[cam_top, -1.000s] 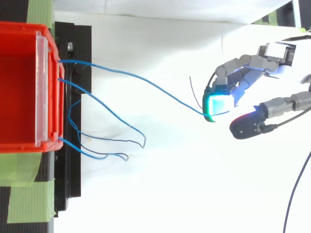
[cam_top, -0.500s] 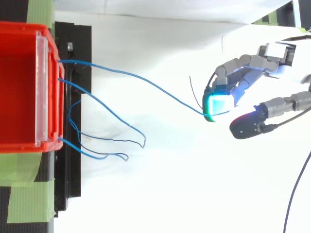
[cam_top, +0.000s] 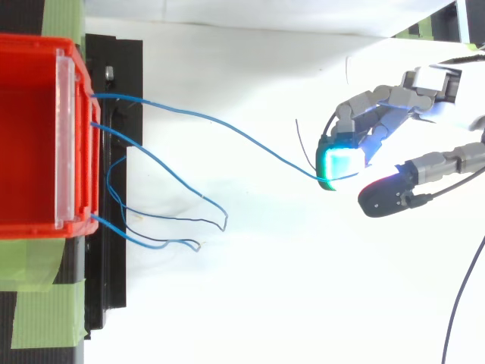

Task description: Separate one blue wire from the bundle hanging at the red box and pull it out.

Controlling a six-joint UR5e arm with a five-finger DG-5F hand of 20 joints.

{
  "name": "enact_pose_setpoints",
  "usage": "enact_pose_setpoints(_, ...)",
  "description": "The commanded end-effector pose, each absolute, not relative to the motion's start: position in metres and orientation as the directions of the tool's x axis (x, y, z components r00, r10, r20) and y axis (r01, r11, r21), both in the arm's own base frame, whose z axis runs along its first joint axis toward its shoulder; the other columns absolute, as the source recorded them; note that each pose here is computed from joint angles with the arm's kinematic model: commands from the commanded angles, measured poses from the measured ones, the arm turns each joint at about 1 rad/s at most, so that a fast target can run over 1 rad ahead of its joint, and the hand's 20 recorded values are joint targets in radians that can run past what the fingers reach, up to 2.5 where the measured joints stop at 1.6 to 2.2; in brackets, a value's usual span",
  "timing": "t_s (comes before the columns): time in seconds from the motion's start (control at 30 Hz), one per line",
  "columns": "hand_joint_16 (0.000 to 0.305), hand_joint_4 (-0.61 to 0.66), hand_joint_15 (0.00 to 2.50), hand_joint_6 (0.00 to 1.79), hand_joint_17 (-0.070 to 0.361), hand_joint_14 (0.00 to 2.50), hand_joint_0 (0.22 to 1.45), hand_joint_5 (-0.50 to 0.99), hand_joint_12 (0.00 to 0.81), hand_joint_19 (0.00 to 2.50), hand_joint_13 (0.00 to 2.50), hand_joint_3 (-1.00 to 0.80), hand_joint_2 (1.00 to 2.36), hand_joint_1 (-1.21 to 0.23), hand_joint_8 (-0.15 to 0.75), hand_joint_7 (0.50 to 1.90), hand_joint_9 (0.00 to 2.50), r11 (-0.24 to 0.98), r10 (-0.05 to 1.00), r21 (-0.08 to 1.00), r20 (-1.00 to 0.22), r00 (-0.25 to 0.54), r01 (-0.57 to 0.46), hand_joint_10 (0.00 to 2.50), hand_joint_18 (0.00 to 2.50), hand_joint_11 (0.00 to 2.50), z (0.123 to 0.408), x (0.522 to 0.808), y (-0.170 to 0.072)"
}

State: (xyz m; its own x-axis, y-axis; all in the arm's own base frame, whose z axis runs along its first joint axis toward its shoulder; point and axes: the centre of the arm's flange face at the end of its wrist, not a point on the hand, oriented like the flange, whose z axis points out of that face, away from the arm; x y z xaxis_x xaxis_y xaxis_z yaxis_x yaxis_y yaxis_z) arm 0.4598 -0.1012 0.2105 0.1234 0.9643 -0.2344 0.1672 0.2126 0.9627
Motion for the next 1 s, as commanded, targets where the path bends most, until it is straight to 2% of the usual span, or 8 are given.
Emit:
enact_pose_setpoints(0.0,0.05,0.16,0.62,0.8,0.112,0.02,0.61,-0.15,0.376,0.7,0.48,0.01,1.03,-0.76,0.324,1.36,0.9,0.213,0.964,0.963,-0.234,0.123,0.167,0.02,0.47,1.33,0.2106,0.4599,-0.1009)
enact_pose_setpoints(0.97,0.05,0.15,0.62,0.8,0.112,0.02,0.61,-0.15,0.38,0.7,0.49,0.0,1.03,-0.76,0.322,1.35,0.9,0.213,0.964,0.963,-0.234,0.124,0.167,0.02,0.46,1.34,0.2106,0.4599,-0.1011)
